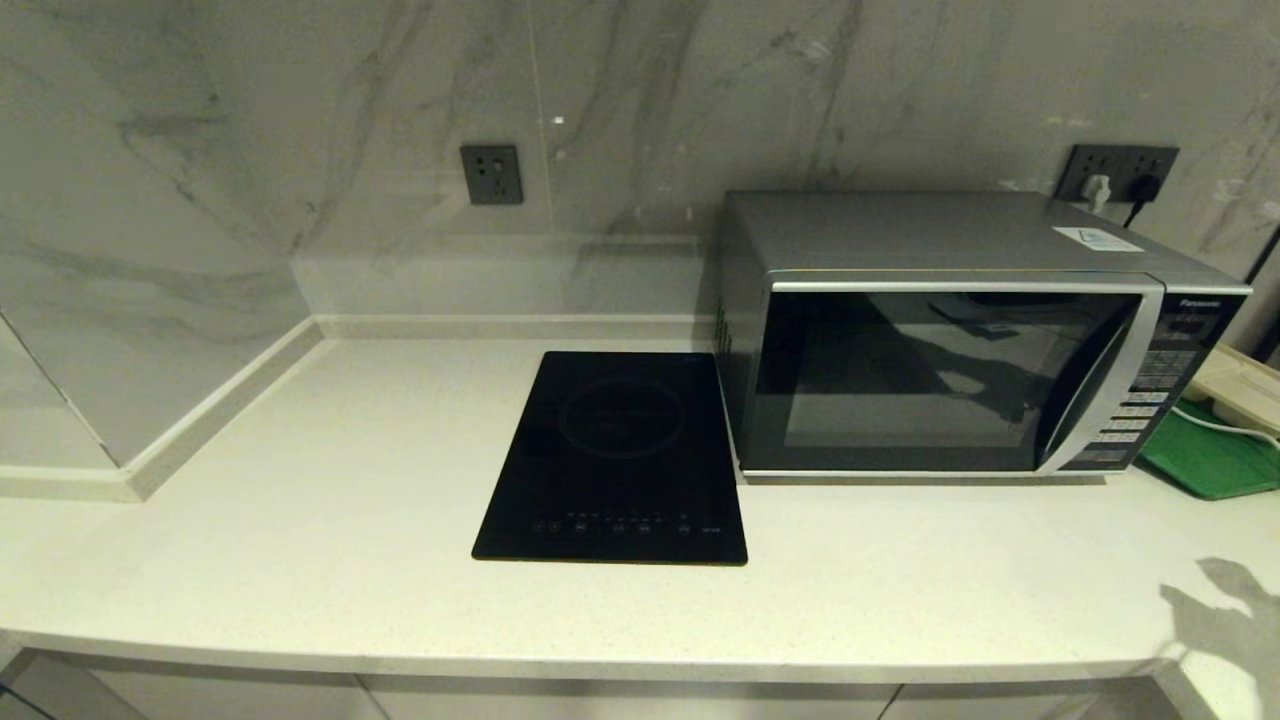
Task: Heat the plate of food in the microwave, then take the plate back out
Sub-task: Open the microwave oven
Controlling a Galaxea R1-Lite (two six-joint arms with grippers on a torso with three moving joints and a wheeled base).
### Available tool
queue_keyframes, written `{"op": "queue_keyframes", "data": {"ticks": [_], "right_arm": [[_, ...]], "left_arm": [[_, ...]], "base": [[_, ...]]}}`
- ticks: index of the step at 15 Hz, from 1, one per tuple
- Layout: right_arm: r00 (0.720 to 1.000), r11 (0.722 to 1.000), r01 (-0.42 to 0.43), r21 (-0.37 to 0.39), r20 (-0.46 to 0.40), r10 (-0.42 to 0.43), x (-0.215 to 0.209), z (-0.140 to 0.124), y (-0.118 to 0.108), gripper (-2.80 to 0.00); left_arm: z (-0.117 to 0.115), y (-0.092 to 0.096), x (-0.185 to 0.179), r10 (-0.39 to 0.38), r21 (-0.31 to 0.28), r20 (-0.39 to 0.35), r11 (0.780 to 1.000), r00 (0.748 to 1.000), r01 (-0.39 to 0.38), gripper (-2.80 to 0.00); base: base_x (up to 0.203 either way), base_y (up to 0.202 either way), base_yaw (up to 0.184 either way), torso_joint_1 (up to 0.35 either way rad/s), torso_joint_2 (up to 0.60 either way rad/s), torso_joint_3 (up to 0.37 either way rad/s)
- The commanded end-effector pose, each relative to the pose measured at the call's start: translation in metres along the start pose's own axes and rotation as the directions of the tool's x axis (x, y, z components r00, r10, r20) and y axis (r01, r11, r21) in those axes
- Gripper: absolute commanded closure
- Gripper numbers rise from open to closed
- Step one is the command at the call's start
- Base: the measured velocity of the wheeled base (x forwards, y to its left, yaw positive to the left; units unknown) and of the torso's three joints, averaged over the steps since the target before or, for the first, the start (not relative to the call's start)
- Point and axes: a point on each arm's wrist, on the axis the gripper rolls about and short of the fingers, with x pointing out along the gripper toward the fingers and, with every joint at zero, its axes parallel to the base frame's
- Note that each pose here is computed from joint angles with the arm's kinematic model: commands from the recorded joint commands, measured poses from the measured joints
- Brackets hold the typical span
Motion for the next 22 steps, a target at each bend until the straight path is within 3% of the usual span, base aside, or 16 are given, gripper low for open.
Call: {"op": "queue_keyframes", "data": {"ticks": [1, 4, 9, 14, 18, 22], "right_arm": [[0.999, 0.999, 0.018, 0.05, 0.026, -0.019, 0.032, -0.001, -0.041, 0.0], [1.0, 0.995, -0.017, 0.103, 0.017, 0.015, 0.059, -0.002, -0.059, 0.0], [0.978, 0.965, -0.195, 0.178, -0.038, 0.205, 0.103, 0.006, -0.061, 0.0], [0.971, 0.955, -0.216, 0.204, -0.059, 0.232, 0.141, 0.015, -0.095, 0.0], [0.963, 0.954, -0.241, 0.179, -0.076, 0.257, 0.177, 0.025, -0.108, 0.0], [0.952, 0.949, -0.283, 0.139, -0.084, 0.296, 0.201, 0.034, -0.108, 0.0]], "left_arm": [[0.0, 0.0, 0.0, 0.001, 0.001, 0.0, 1.0, 1.0, -0.001, 0.0], [0.0, 0.0, 0.0, 0.001, -0.001, 0.0, 1.0, 1.0, -0.001, 0.0], [0.0, 0.0, 0.0, 0.001, -0.001, 0.0, 1.0, 1.0, -0.001, 0.0], [0.0, 0.0, 0.0, 0.001, -0.001, 0.0, 1.0, 1.0, -0.001, 0.0], [0.0, 0.0, 0.0, 0.001, -0.001, 0.0, 1.0, 1.0, -0.001, 0.0], [0.0, 0.0, 0.0, 0.001, 0.0, 0.0, 1.0, 1.0, -0.001, 0.0]], "base": [[0.0, 0.0, 0.0, 0.0, 0.0, 0.0], [0.0, 0.0, 0.0, 0.0, 0.0, 0.0], [0.0, 0.0, 0.0, 0.0, 0.0, 0.0], [0.0, 0.0, 0.0, 0.0, 0.0, 0.0], [0.0, 0.0, 0.0, 0.0, 0.0, 0.0], [0.0, 0.0, 0.0, 0.0, 0.0, 0.0]]}}
